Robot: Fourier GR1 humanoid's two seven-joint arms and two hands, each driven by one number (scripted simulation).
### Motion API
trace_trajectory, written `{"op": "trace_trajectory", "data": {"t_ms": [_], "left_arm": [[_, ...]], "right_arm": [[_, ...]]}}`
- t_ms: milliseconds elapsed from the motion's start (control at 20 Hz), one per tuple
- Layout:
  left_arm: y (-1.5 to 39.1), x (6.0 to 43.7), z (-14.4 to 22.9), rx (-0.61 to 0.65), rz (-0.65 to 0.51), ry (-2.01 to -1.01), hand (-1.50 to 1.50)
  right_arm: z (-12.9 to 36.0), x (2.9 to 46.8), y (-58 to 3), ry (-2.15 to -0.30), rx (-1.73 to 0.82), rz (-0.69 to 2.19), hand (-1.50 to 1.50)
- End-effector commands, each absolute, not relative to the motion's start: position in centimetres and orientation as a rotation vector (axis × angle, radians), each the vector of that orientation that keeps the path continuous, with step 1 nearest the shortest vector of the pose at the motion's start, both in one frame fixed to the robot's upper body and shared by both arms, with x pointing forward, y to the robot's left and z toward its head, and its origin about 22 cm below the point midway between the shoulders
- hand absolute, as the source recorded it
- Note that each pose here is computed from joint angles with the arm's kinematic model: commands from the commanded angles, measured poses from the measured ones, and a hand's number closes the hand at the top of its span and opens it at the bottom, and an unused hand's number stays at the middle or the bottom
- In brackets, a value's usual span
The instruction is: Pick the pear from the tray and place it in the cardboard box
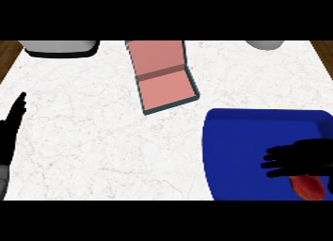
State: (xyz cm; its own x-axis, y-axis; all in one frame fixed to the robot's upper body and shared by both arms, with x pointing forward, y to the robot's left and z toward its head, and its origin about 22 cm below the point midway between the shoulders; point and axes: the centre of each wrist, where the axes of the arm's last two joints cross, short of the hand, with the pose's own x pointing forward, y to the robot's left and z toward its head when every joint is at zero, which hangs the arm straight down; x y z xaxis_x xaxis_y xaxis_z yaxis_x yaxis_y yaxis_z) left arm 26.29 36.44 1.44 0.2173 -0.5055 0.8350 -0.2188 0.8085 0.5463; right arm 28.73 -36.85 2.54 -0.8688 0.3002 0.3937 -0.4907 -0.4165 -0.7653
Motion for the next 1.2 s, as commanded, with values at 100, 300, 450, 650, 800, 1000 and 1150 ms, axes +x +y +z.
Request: {"op": "trace_trajectory", "data": {"t_ms": [100,300,450,650,800,1000,1150], "left_arm": [[36.3,25.5,1.1,0.633,-0.211,-1.365,0.0],[36.4,25.7,1.8,0.64,-0.218,-1.363,0.0],[35.2,26.8,1.1,0.655,-0.222,-1.36,0.0],[35.4,25.3,1.0,0.627,-0.22,-1.369,0.0],[37.1,25.4,1.9,0.647,-0.215,-1.373,0.0],[35.6,26.2,1.5,0.656,-0.203,-1.362,0.0],[36.5,25.1,1.1,0.673,-0.175,-1.344,0.0]], "right_arm": [[1.6,27.7,-36.3,-1.301,0.339,2.345,-1.5],[-0.2,28.1,-36.3,-1.277,0.305,2.342,-1.5],[-1.9,27.5,-35.1,-1.319,0.279,2.312,1.5],[-0.2,29.4,-35.1,-1.551,0.208,2.256,1.5],[-1.0,29.4,-35.4,-1.627,0.152,2.229,1.5],[-0.6,27.9,-35.2,-1.769,0.078,2.175,1.5],[-1.4,29.5,-34.4,-1.506,-0.376,1.667,1.5]]}}
